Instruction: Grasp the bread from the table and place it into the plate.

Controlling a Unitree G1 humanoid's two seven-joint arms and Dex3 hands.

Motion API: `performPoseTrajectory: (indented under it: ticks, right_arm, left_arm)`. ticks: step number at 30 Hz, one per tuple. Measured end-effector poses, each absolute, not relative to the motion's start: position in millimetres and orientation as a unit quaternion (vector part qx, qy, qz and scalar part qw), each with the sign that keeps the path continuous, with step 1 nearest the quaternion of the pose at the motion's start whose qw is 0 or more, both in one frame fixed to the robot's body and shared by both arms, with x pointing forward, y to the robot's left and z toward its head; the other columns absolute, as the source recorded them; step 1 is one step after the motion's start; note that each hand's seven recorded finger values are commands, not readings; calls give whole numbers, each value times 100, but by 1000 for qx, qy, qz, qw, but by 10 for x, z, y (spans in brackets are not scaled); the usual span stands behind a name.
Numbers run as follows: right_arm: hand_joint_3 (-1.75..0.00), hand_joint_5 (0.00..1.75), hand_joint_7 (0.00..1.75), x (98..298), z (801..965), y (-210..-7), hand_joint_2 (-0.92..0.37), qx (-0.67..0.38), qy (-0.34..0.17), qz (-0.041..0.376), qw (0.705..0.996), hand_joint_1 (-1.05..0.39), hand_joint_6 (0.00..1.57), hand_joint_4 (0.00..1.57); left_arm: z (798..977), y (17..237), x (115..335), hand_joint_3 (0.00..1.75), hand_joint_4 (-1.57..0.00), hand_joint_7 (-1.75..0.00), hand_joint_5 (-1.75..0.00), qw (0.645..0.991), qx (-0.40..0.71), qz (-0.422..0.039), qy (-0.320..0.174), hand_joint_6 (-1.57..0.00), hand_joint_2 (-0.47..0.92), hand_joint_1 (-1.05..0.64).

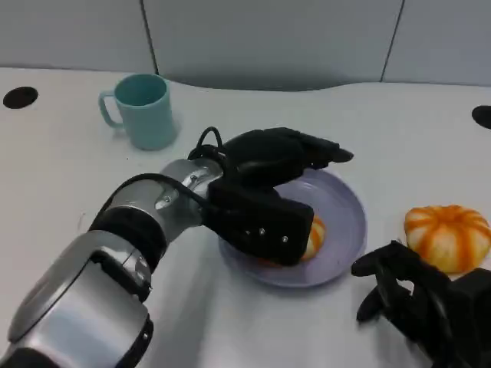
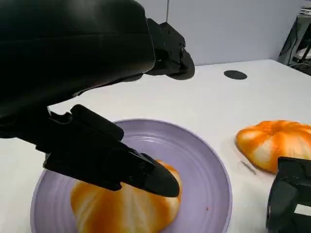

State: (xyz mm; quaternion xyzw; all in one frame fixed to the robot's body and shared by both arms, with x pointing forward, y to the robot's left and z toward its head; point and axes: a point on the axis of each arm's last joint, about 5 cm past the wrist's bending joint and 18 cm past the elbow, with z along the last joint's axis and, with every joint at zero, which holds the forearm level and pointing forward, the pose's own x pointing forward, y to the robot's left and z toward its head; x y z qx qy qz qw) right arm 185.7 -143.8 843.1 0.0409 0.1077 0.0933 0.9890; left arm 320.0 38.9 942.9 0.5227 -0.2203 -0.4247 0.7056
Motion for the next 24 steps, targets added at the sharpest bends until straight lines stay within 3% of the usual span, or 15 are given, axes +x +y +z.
performPoseTrajectory:
  ticks: [3,7,14,19,20,21,23,24]
  right_arm:
    - [-56,175,151,1858,8432,-1446,-92,39,108,93,989,-31,46,56]
    - [-58,174,150,1858,8430,-1473,-92,38,109,92,989,-30,46,55]
    - [-55,174,149,1863,8432,-1493,-92,51,116,91,988,-30,46,53]
    - [-57,174,148,1841,8446,-1551,-92,59,125,77,987,-28,45,49]
    - [-57,174,148,1837,8450,-1554,-92,58,126,76,987,-28,45,49]
    - [-56,174,148,1832,8451,-1556,-92,56,126,76,988,-29,45,51]
    - [-55,174,147,1828,8451,-1553,-92,53,127,77,988,-29,46,51]
    - [-55,174,147,1824,8449,-1554,-92,52,127,77,988,-29,46,52]
  left_arm:
    - [9544,524,3262,9,-3,-15,-1,739,478,-416,-229,-5,92,-79]
    - [9713,856,3353,15,-12,-16,-7,828,340,-378,-236,-13,92,-75]
    - [9249,1356,3151,19,-24,-12,-15,911,127,-358,-161,-21,92,-76]
    - [8766,1757,2741,23,-40,-11,-29,938,-90,-318,-101,-37,92,-74]
    - [8702,1809,2661,20,-49,-12,-37,937,-125,-311,-95,-48,92,-71]
    - [8630,1860,2568,17,-51,-13,-67,936,-165,-299,-83,-64,92,-69]
    - [8548,1942,2418,15,-49,-13,-89,932,-236,-270,-55,-73,92,-67]
    - [8523,1973,2344,27,-43,-52,-126,928,-266,-257,-37,-65,92,-66]
